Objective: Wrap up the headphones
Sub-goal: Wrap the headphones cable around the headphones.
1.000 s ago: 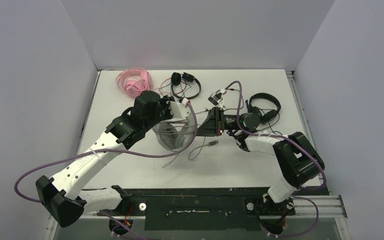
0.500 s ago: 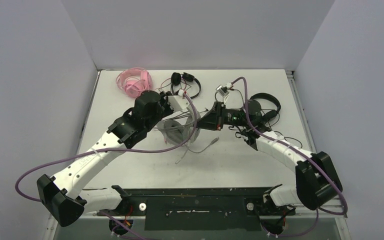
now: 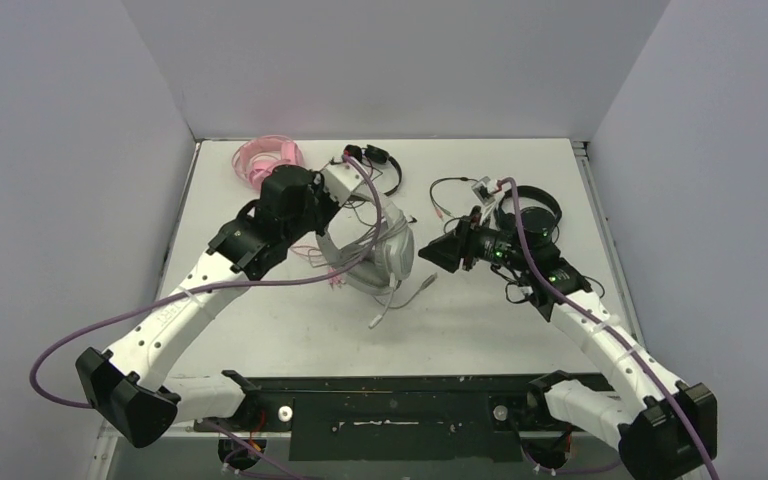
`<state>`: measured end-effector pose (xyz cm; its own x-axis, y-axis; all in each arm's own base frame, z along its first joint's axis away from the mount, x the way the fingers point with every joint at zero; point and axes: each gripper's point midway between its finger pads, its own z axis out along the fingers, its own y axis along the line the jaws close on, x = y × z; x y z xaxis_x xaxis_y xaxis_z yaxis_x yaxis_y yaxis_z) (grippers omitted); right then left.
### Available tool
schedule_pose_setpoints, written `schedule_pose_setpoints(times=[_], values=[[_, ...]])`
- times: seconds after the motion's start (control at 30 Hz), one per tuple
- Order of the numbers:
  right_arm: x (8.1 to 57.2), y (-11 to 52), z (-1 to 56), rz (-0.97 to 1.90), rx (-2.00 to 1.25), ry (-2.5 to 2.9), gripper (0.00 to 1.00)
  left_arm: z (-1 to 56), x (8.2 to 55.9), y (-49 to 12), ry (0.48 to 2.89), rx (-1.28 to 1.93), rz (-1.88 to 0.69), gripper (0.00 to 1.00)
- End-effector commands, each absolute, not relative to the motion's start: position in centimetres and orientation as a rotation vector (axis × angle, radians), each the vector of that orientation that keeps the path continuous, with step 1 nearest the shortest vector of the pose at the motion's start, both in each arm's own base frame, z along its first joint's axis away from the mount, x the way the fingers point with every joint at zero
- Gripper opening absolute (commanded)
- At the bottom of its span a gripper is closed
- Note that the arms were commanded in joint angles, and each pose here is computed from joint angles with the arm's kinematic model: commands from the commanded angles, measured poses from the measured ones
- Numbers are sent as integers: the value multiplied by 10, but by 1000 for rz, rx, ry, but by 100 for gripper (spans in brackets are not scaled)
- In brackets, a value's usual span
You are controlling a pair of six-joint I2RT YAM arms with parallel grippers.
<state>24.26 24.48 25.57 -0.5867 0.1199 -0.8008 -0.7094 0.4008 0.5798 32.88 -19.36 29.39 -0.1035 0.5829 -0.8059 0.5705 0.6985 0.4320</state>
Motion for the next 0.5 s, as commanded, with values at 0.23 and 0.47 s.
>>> schedule_pose_setpoints(times=[0.23,0.47], values=[[260,194,244,907,-309,1770,60,389,341,-183,1824,336,-311,0],[249,200,214,944,-330,1702,87,429,335,-173,1809,174,-365,0]])
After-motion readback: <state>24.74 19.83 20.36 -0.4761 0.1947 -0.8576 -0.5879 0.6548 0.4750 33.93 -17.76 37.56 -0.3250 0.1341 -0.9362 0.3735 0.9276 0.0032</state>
